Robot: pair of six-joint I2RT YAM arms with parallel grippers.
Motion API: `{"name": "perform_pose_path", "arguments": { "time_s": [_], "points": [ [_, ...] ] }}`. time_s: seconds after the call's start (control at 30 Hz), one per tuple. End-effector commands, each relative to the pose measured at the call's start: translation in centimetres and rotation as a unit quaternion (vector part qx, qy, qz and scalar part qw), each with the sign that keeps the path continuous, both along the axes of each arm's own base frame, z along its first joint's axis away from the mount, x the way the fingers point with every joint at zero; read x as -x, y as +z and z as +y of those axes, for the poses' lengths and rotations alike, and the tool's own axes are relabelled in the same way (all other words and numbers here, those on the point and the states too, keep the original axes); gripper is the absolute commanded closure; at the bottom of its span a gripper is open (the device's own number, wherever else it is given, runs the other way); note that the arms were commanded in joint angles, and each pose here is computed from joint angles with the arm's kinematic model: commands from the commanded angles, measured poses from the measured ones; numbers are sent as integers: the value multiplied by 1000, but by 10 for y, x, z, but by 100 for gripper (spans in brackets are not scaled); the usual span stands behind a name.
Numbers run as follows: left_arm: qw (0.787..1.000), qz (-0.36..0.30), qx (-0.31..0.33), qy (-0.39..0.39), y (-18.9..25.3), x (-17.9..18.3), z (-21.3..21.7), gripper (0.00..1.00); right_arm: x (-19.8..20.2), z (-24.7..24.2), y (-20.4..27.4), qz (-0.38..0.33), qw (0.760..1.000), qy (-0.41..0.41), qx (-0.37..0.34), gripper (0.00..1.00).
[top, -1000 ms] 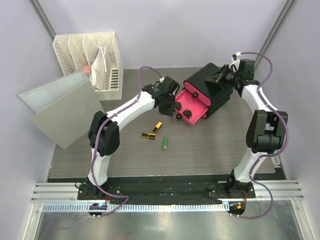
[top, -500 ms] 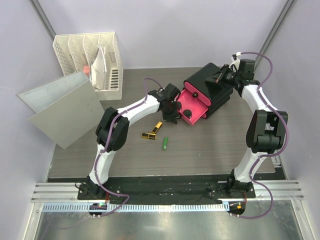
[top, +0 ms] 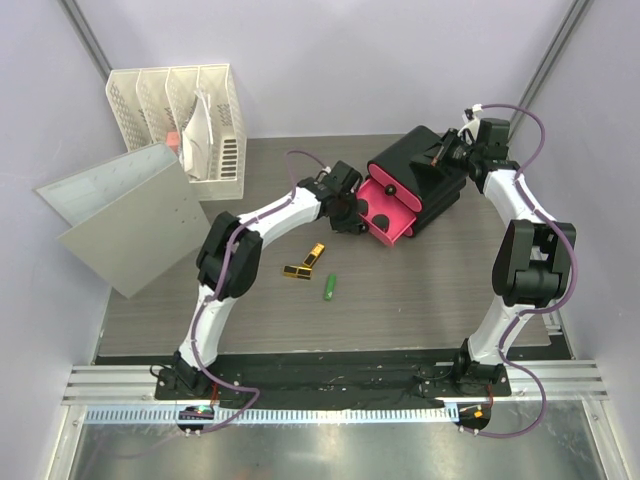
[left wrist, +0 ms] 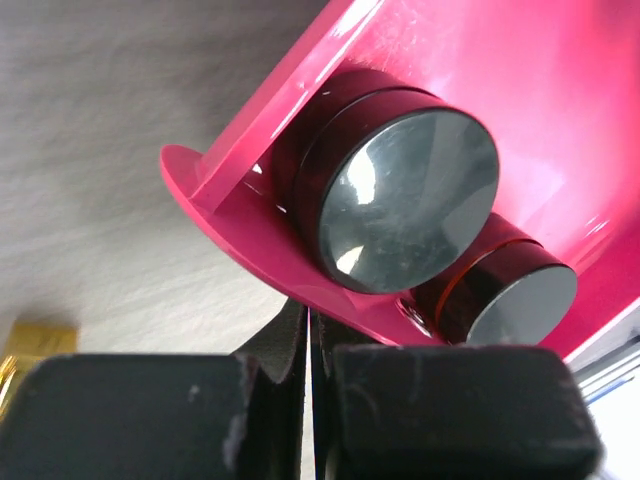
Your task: Organize the makeup
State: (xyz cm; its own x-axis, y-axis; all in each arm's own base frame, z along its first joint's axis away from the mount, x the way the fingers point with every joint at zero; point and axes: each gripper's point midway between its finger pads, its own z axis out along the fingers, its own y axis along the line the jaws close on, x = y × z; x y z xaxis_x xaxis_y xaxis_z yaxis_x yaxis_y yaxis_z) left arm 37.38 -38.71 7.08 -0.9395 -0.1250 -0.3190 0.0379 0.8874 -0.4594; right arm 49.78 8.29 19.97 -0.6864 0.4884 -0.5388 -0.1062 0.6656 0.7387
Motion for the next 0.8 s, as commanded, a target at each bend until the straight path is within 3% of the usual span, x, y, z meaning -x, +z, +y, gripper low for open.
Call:
{"name": "perform_pose_path", "arguments": {
  "time_s": [0.0,0.23,0.6,0.77],
  "points": [
    [995,-55,89,-4,43,-32,-45,100,50,-10,-114,193,980,-15,48,99],
    [989,-78,126,11,63,-50,-61,100,50,-10,-115,195,979,-16,48,99],
    [979,-63,193,19,75,-68,-90,100,49,-10,-118,198,979,-15,47,99],
    [981,-73,177,31,77,-68,-75,100,48,-10,-116,196,979,-16,48,99]
  ]
}}
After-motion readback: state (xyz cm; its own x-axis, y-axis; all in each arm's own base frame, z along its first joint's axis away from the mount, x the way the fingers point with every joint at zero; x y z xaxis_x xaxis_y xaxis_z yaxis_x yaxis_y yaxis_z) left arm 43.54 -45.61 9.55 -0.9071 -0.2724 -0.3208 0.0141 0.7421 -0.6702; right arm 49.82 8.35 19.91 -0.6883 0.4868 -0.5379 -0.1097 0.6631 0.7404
